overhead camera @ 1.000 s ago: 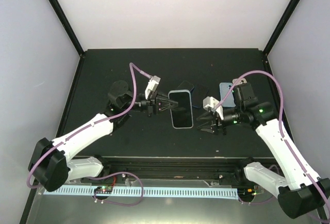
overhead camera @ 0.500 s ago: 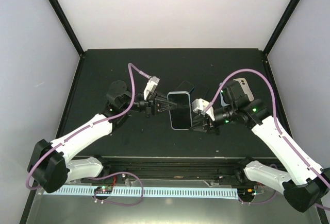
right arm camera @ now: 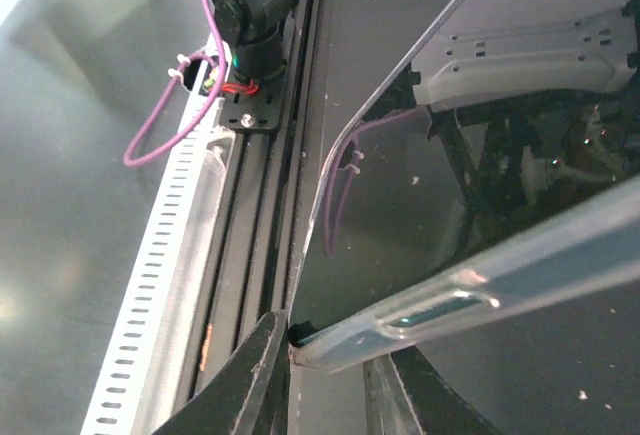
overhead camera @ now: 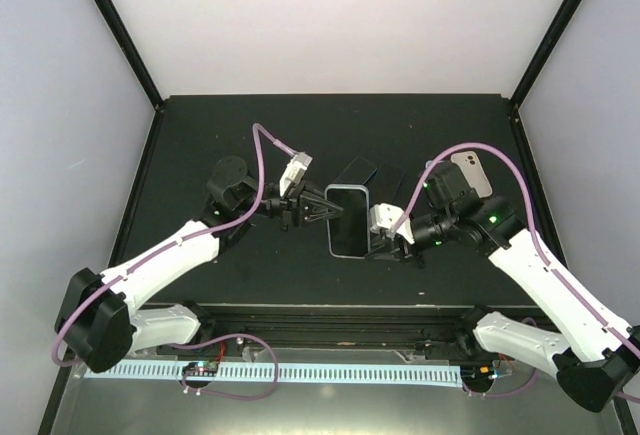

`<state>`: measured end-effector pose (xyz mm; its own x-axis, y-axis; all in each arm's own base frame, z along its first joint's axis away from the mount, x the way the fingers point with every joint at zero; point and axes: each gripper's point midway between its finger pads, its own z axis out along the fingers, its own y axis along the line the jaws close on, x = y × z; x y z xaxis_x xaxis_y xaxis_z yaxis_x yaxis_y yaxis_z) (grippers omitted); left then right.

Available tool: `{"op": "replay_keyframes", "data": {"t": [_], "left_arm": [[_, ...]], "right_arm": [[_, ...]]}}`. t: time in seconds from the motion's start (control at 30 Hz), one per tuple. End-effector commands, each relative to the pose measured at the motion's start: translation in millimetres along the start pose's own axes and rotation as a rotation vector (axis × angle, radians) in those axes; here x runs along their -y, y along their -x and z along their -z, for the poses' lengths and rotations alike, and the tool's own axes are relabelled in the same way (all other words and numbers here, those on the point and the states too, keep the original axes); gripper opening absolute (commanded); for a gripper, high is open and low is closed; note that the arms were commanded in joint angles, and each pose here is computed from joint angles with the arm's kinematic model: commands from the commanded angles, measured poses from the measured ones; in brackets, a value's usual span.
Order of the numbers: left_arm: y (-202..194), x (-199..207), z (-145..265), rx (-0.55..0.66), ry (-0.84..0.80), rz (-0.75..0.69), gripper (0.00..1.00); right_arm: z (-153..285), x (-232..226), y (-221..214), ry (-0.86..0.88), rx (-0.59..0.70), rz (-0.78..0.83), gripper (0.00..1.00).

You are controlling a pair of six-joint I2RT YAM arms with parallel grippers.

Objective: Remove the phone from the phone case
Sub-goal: Remove the phone case from the phone.

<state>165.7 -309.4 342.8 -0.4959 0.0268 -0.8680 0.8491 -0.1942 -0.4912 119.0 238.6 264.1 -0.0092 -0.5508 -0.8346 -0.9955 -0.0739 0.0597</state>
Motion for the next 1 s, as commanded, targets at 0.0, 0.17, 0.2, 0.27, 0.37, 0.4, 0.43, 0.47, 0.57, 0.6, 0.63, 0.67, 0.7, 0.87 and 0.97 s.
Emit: {"op": "replay_keyframes", "data": {"t": [0.0, 0.17, 0.2, 0.27, 0.37, 0.4, 0.43, 0.47, 0.57, 0.6, 0.63, 0.67, 0.7, 0.87, 0.97], "left_arm": [[18.3, 33.3, -1.8, -0.018, -0.120, -0.058, 0.02], [14.1, 39.6, -5.3, -0.043, -0.152, -0.057, 0.02], [13.6, 40.1, -5.6, -0.046, -0.156, -0.057, 0.02], [12.2, 40.8, -6.2, -0.051, -0.159, -0.055, 0.02], [10.6, 43.1, -7.8, -0.060, -0.171, -0.054, 0.02], [10.5, 44.0, -8.0, -0.061, -0.174, -0.056, 0.02], [10.3, 44.7, -7.8, -0.062, -0.175, -0.057, 0.01], [10.7, 45.1, -7.7, -0.060, -0.175, -0.061, 0.02], [10.7, 45.0, -7.4, -0.060, -0.172, -0.062, 0.02], [11.0, 45.4, -7.5, -0.060, -0.173, -0.062, 0.02], [10.2, 44.6, -7.8, -0.062, -0.173, -0.058, 0.02], [10.1, 44.7, -8.1, -0.063, -0.174, -0.057, 0.02], [9.4, 43.9, -8.4, -0.065, -0.174, -0.054, 0.02], [8.4, 46.5, -9.4, -0.072, -0.180, -0.056, 0.02], [7.8, 46.0, -10.0, -0.076, -0.181, -0.054, 0.02]], "right_arm": [[-2.0, 21.2, -14.6, -0.141, -0.102, 0.144, 0.20], [1.4, 38.2, -11.2, -0.226, -0.119, 0.196, 0.20], [1.6, 40.5, -11.3, -0.237, -0.123, 0.205, 0.20], [2.1, 45.7, -11.0, -0.261, -0.128, 0.207, 0.19], [2.6, 50.2, -10.0, -0.281, -0.130, 0.211, 0.19], [2.5, 51.1, -9.8, -0.284, -0.130, 0.214, 0.19], [2.7, 52.3, -10.1, -0.289, -0.131, 0.216, 0.19], [2.1, 52.9, -10.9, -0.291, -0.133, 0.216, 0.19], [0.5, 54.6, -12.8, -0.293, -0.135, 0.212, 0.19], [-0.3, 54.3, -13.3, -0.289, -0.134, 0.210, 0.19], [-1.6, 54.1, -14.8, -0.284, -0.137, 0.207, 0.19], [-1.9, 53.5, -15.7, -0.281, -0.138, 0.209, 0.19], [-2.6, 53.5, -17.4, -0.280, -0.143, 0.214, 0.19], [-0.2, 55.7, -19.7, -0.301, -0.160, 0.239, 0.22], [1.7, 54.0, -18.9, -0.299, -0.164, 0.250, 0.23]]}}
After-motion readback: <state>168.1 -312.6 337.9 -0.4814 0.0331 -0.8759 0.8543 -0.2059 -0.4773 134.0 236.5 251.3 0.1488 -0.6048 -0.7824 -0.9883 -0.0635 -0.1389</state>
